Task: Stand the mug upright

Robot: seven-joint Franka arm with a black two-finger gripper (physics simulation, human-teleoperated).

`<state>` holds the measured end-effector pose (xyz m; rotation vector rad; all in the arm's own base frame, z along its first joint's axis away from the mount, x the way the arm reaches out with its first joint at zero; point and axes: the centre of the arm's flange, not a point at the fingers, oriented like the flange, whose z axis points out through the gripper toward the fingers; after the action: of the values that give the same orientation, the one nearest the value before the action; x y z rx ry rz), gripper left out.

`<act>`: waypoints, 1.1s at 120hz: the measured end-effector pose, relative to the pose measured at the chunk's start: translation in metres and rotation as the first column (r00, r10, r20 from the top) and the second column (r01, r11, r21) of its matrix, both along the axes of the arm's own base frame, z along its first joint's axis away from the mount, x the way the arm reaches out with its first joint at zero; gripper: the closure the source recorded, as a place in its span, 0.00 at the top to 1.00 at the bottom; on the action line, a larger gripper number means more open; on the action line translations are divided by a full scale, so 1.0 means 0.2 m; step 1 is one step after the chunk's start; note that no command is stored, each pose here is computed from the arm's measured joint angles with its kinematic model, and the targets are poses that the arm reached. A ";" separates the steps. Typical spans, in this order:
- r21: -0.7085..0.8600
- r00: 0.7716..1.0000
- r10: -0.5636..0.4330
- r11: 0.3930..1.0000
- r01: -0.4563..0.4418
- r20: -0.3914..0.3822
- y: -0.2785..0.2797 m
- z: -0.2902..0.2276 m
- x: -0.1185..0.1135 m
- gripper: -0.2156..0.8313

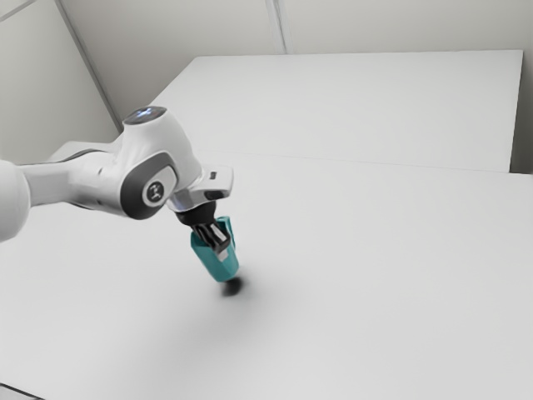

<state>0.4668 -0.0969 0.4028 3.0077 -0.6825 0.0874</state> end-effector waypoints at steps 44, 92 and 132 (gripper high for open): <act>0.056 0.991 0.130 0.990 -0.128 -0.025 0.05 -0.08 -0.10 0.04; 0.107 0.963 0.264 0.957 -0.268 0.055 0.09 -0.13 -0.09 0.05; 0.084 0.928 0.358 0.926 -0.367 0.105 0.08 -0.19 -0.03 0.05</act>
<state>0.4598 -0.0815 0.3651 3.2068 -0.1264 0.2080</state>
